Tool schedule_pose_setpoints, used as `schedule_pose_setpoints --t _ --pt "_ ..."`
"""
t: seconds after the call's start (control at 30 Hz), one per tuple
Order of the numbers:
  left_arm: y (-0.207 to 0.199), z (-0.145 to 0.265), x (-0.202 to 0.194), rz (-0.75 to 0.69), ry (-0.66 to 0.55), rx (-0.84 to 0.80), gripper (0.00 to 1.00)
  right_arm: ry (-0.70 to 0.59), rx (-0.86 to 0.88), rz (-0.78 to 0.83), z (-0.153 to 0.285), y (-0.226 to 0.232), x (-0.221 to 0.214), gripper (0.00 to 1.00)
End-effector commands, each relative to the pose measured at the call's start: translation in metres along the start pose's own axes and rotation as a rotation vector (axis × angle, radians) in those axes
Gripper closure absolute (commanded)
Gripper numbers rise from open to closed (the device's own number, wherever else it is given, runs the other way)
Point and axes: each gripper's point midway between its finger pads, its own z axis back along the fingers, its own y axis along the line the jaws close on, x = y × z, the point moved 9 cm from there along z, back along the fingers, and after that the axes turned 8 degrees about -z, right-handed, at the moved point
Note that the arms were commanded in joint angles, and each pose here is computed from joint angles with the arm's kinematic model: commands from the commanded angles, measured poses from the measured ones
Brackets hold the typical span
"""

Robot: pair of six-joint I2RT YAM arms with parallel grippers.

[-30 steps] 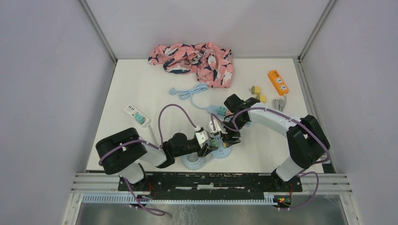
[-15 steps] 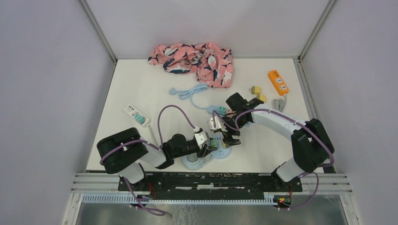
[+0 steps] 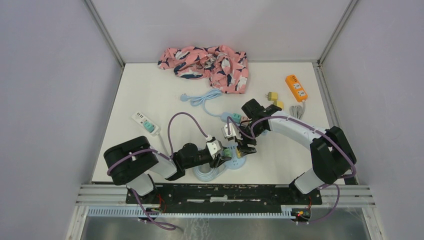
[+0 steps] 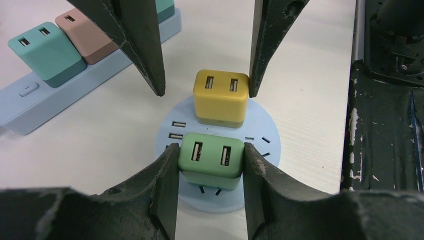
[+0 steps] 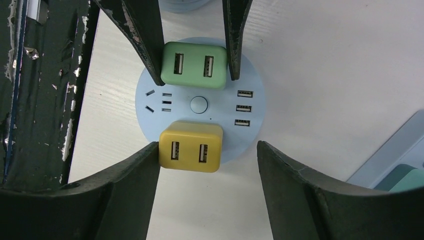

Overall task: Pull the plug off the socket
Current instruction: Remove the plug from the socket.

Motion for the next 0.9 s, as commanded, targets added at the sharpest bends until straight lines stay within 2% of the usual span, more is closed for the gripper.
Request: schedule_pose_setpoints --t 0.0,0.17,0.23,0.43,0.47,0.67,0.87 --pt "-0.002 0.0 0.0 0.024 -0.022 0.007 0.97 -0.033 -0.006 0.008 -0.002 -0.003 0.004 0.28" --pt "-0.003 0.0 0.0 0.031 -0.028 0.013 0.97 -0.02 0.019 0.004 -0.008 -0.003 0.005 0.41" --pt "-0.002 0.001 0.0 0.034 -0.03 0.018 0.97 -0.018 0.025 0.007 -0.008 -0.003 0.007 0.52" --pt "-0.002 0.002 -0.002 0.04 -0.024 0.024 0.97 -0.062 0.036 0.01 -0.004 -0.003 0.016 0.96" --pt "-0.003 0.002 -0.002 0.041 -0.024 0.022 0.97 -0.074 0.041 0.011 -0.004 -0.002 0.018 0.99" --pt "-0.005 -0.002 -0.005 0.053 -0.023 -0.005 0.97 -0.2 0.092 -0.046 -0.015 0.001 0.028 1.0" --pt "-0.005 -0.002 -0.008 0.06 -0.015 0.004 0.97 -0.14 0.084 -0.043 -0.012 -0.005 0.024 1.0"
